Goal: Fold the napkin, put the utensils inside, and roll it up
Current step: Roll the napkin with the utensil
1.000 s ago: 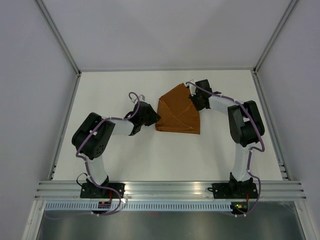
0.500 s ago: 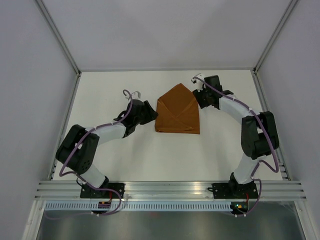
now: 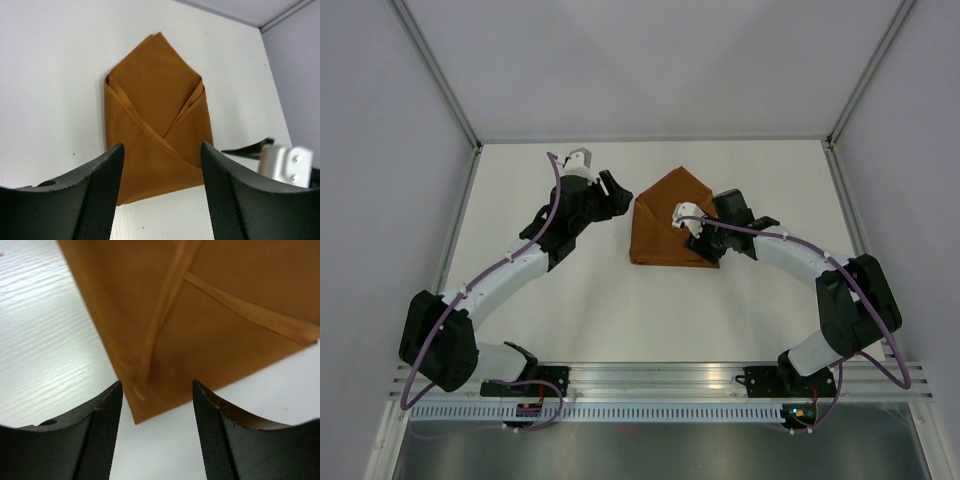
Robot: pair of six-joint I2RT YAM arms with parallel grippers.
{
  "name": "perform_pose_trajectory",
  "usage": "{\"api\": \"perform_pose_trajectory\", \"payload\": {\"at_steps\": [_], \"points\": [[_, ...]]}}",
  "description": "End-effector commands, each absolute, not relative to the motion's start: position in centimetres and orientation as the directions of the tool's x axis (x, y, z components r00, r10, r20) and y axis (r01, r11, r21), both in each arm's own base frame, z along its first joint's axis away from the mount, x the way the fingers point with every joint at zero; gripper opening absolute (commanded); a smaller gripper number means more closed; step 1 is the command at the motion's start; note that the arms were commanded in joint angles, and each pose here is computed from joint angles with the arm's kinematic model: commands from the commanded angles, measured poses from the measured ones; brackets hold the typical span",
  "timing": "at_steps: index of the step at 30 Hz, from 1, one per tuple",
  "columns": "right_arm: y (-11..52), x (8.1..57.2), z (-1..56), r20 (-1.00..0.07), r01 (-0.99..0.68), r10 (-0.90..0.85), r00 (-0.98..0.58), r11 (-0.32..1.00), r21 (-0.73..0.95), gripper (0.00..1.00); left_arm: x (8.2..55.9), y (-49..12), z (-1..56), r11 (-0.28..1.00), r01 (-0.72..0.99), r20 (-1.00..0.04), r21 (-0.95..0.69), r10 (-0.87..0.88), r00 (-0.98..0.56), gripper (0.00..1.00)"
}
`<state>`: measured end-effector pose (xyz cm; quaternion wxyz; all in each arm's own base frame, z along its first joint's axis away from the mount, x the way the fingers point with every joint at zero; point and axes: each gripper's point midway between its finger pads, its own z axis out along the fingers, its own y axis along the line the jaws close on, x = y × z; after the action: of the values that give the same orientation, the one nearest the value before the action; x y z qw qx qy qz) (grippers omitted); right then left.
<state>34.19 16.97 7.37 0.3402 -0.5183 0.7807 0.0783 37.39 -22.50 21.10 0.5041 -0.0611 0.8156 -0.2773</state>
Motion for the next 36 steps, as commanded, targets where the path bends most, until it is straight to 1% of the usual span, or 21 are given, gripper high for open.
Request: {"api": "perform_pose_trajectory", "payload": {"at_steps": [1, 5, 9, 19, 23, 27, 31, 36], "points": [[20.1, 33.6, 8.3, -0.633, -0.911, -0.774, -0.027, 0.279, -0.302, 0.64, 37.4, -22.1, 24.3, 0.856, 0.235, -0.839, -0.461, -0.334, -0.430, 0.68], [21.9, 32.9, 8.2, -0.625, -0.918, -0.780, 0.041, 0.217, -0.331, 0.65, 37.3, -21.9, 24.8, 0.856, 0.245, -0.846, -0.456, -0.330, -0.419, 0.68], [23.3, 31.6, 7.6, -0.618, -0.933, -0.782, 0.078, 0.161, -0.321, 0.65, 37.1, -22.0, 24.7, 0.858, 0.253, -0.849, -0.447, -0.318, -0.422, 0.69], [25.5, 29.8, 4.9, -0.580, -0.933, -0.803, 0.136, 0.094, -0.348, 0.64, 37.0, -22.0, 24.0, 0.860, 0.264, -0.853, -0.436, -0.302, -0.426, 0.70], [25.8, 30.2, 3.7, -0.556, -0.918, -0.818, 0.149, 0.094, -0.385, 0.63, 37.0, -22.0, 23.7, 0.863, 0.266, -0.856, -0.429, -0.294, -0.426, 0.70], [25.5, 31.6, 3.2, -0.532, -0.887, -0.832, 0.156, 0.119, -0.446, 0.63, 36.9, -22.0, 23.1, 0.866, 0.267, -0.856, -0.423, -0.284, -0.432, 0.70], [25.1, 31.5, 2.3, -0.518, -0.887, -0.841, 0.154, 0.113, -0.448, 0.63, 36.7, -21.9, 22.4, 0.868, 0.269, -0.855, -0.417, -0.273, -0.442, 0.69], [24.8, 31.4, 1.2, -0.502, -0.889, -0.852, 0.153, 0.104, -0.447, 0.60, 36.2, -21.7, 21.1, 0.875, 0.271, -0.851, -0.401, -0.247, -0.462, 0.69]]}}
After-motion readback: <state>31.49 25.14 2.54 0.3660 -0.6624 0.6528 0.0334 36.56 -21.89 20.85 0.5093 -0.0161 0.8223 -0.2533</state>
